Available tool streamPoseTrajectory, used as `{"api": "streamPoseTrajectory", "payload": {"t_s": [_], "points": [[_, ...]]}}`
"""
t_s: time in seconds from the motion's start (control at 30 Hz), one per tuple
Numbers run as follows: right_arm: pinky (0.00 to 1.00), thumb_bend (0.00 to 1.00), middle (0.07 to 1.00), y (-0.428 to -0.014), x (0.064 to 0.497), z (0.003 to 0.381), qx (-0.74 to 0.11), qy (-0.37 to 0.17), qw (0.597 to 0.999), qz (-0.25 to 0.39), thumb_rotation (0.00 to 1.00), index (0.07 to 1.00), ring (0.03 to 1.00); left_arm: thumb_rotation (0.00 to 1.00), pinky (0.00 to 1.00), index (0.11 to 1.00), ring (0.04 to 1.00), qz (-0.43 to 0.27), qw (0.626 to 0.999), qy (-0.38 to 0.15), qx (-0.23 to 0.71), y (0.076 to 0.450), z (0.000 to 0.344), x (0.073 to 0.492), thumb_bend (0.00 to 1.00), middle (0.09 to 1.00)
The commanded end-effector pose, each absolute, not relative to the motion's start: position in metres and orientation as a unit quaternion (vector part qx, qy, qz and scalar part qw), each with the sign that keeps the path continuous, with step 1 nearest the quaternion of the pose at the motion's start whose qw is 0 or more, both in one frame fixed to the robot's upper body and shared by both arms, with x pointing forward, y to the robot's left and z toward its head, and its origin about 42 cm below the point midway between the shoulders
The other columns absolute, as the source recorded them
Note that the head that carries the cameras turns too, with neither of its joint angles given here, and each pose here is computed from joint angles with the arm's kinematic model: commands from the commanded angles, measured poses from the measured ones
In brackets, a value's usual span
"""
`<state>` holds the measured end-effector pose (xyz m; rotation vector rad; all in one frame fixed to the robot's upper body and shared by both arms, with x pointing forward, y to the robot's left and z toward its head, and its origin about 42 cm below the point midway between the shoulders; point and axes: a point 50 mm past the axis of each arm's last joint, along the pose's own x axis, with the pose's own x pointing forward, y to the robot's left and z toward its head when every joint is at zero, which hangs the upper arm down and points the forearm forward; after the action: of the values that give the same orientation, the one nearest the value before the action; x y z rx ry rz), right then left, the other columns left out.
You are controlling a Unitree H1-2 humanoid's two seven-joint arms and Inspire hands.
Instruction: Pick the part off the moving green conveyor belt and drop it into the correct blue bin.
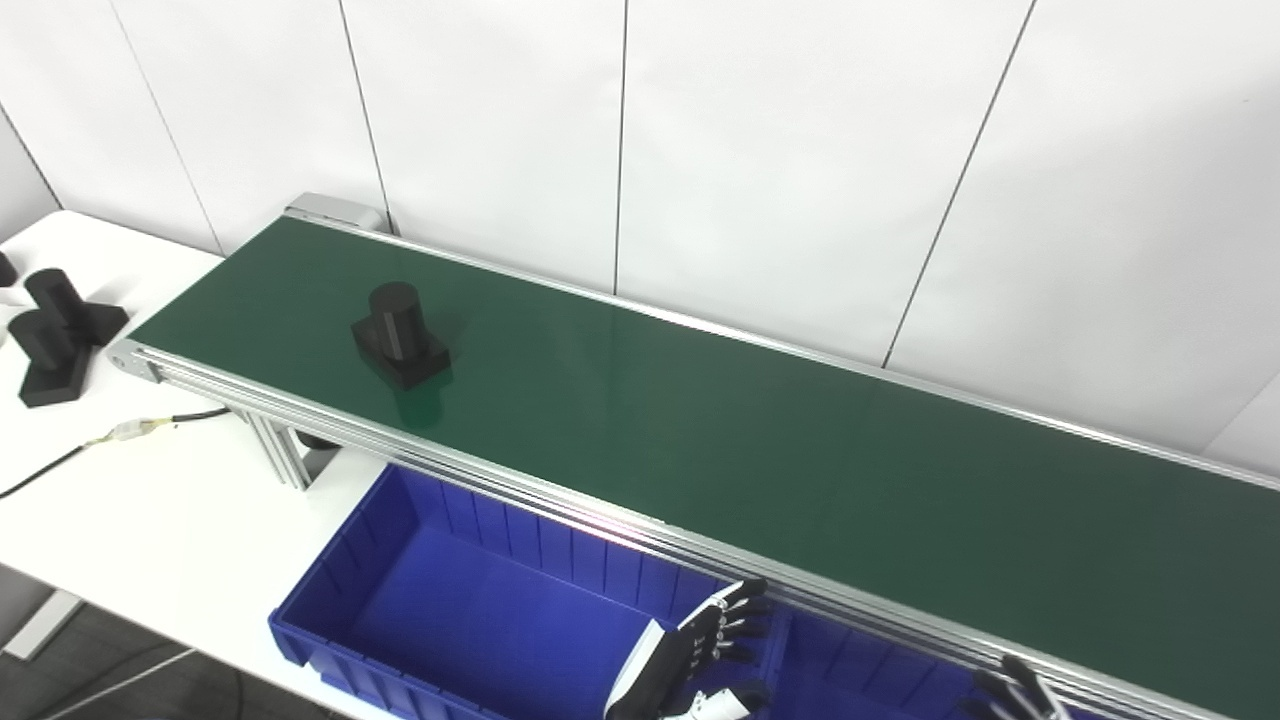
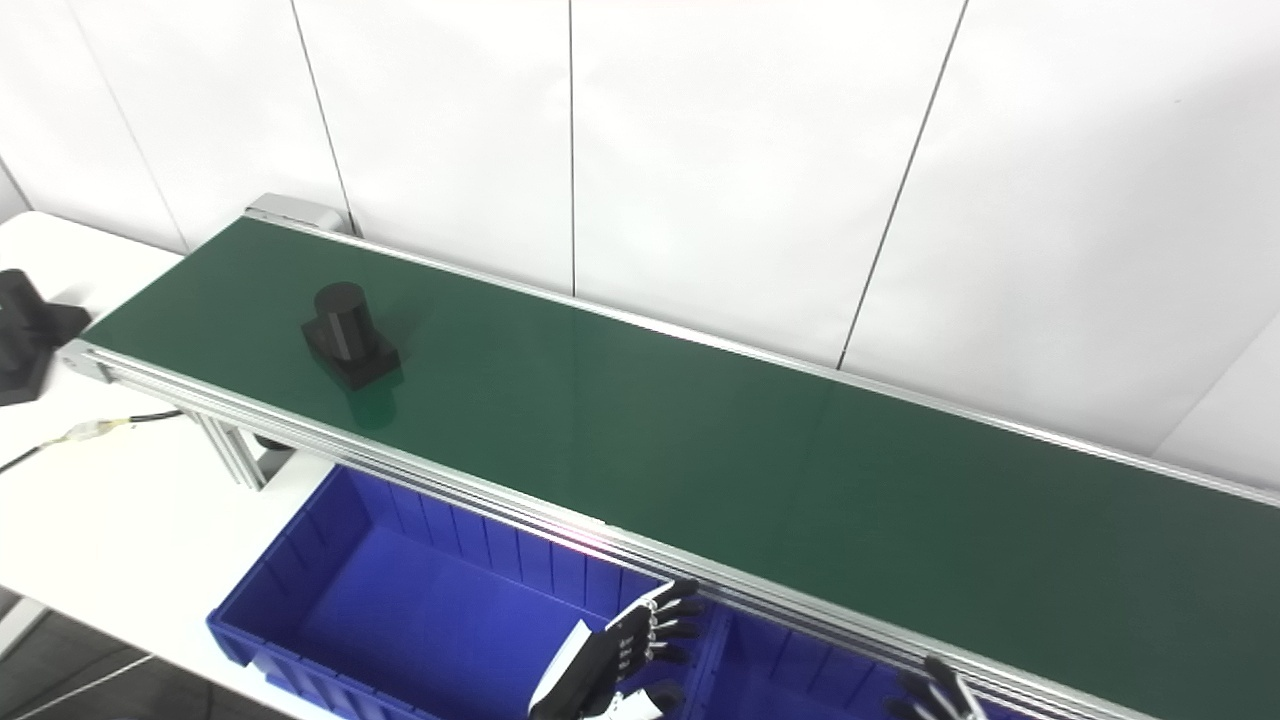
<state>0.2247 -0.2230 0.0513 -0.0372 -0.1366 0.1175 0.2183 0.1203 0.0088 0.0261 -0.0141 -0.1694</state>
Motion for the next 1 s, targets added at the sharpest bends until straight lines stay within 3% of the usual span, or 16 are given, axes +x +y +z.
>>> {"api": "streamPoseTrajectory", "payload": {"t_s": [0.0,0.17,0.4,0.87,0.97], "points": [[0.62,0.59,0.772,-0.221,0.230,0.079,-0.032,-0.140,0.988,0.053,0.70,0.843,0.709,0.77,0.74,0.899,0.814,-0.083,0.996,-0.029,0.009,0.119,0.016,0.225,0.92,0.858],[0.61,0.57,0.761,-0.220,0.233,0.118,-0.051,-0.201,0.977,0.048,0.67,0.835,0.706,0.77,0.75,0.900,0.818,-0.083,0.996,-0.026,0.005,0.120,0.015,0.226,0.92,0.859],[0.64,0.55,0.799,-0.223,0.243,0.170,-0.071,-0.245,0.964,0.071,0.65,0.861,0.741,0.78,0.75,0.905,0.822,-0.085,0.996,-0.027,0.008,0.119,0.015,0.228,0.91,0.867],[0.65,0.59,0.829,-0.207,0.284,0.227,-0.150,-0.239,0.953,0.110,0.68,0.881,0.767,0.80,0.74,0.910,0.827,-0.091,0.995,-0.027,0.009,0.118,0.015,0.232,0.91,0.871],[0.66,0.52,0.842,-0.197,0.300,0.239,-0.159,-0.241,0.950,0.121,0.57,0.887,0.786,0.81,0.75,0.917,0.832,-0.093,0.995,-0.028,0.010,0.118,0.015,0.232,0.91,0.875]]}}
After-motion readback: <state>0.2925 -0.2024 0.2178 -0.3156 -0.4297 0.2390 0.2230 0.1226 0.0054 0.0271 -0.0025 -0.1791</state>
